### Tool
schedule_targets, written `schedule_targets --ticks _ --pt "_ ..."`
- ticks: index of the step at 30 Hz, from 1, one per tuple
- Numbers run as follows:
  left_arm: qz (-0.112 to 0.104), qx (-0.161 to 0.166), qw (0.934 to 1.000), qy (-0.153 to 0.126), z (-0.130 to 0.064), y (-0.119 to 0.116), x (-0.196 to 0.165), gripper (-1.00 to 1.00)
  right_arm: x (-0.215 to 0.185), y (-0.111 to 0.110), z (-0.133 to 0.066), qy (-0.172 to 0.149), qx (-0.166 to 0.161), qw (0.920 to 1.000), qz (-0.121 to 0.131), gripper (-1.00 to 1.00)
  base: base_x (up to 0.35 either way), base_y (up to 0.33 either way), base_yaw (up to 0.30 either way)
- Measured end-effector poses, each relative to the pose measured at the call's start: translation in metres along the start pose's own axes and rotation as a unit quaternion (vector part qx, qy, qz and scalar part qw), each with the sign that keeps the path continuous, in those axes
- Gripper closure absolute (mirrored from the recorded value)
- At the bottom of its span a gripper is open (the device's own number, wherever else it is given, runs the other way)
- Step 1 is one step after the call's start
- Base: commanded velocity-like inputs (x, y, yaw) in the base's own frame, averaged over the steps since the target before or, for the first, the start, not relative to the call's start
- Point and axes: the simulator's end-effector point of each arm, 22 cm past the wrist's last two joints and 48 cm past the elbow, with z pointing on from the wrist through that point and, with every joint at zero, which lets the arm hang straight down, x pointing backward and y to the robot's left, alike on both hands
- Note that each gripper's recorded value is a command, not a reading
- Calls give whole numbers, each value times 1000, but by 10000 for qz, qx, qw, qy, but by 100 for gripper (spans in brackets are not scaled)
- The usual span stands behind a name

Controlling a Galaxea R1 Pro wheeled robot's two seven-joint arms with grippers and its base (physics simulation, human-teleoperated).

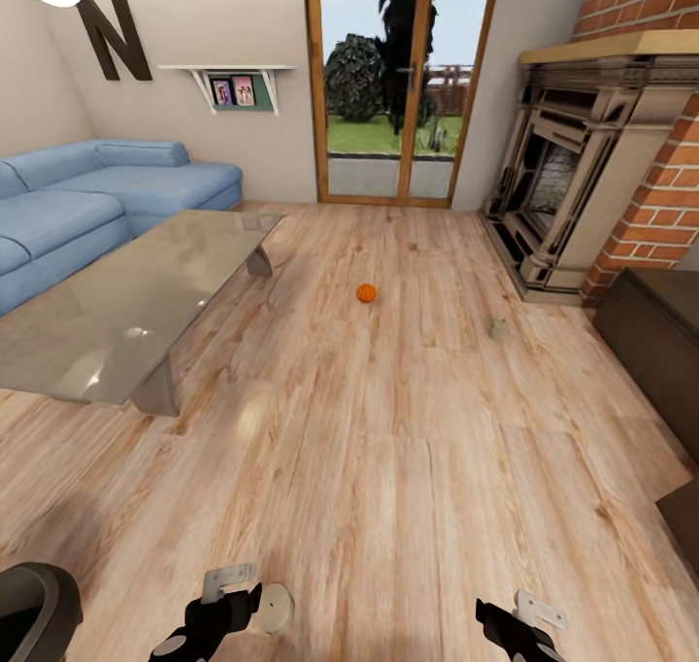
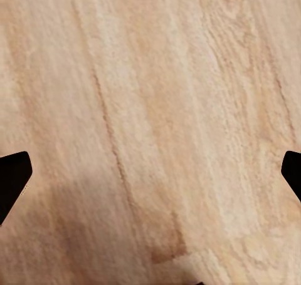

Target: Place each of the two pumpkins and all three candles from the living room inside a cabinet in the living room (use any cabinet), then make sure every cabinet is closed, and position the cauldron so it is next to a table in the living room.

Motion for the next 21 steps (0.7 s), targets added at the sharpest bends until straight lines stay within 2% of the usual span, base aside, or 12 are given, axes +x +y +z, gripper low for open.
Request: schedule_targets --ticks 4,11,21 --pt "9 -26 10000 38 1 2 5 -100 0 0 0 -1 1 10000 0 -100 107 83 0" --pt "4 3 9998 -204 1 0 -5 -100 0 0 0 -5 3 10000 1 -100 10 8 0" --pt "-25 -18 9997 -241 1 2 -7 -100 0 -2 0 -2 18 10000 -3 -100 0 0 0"
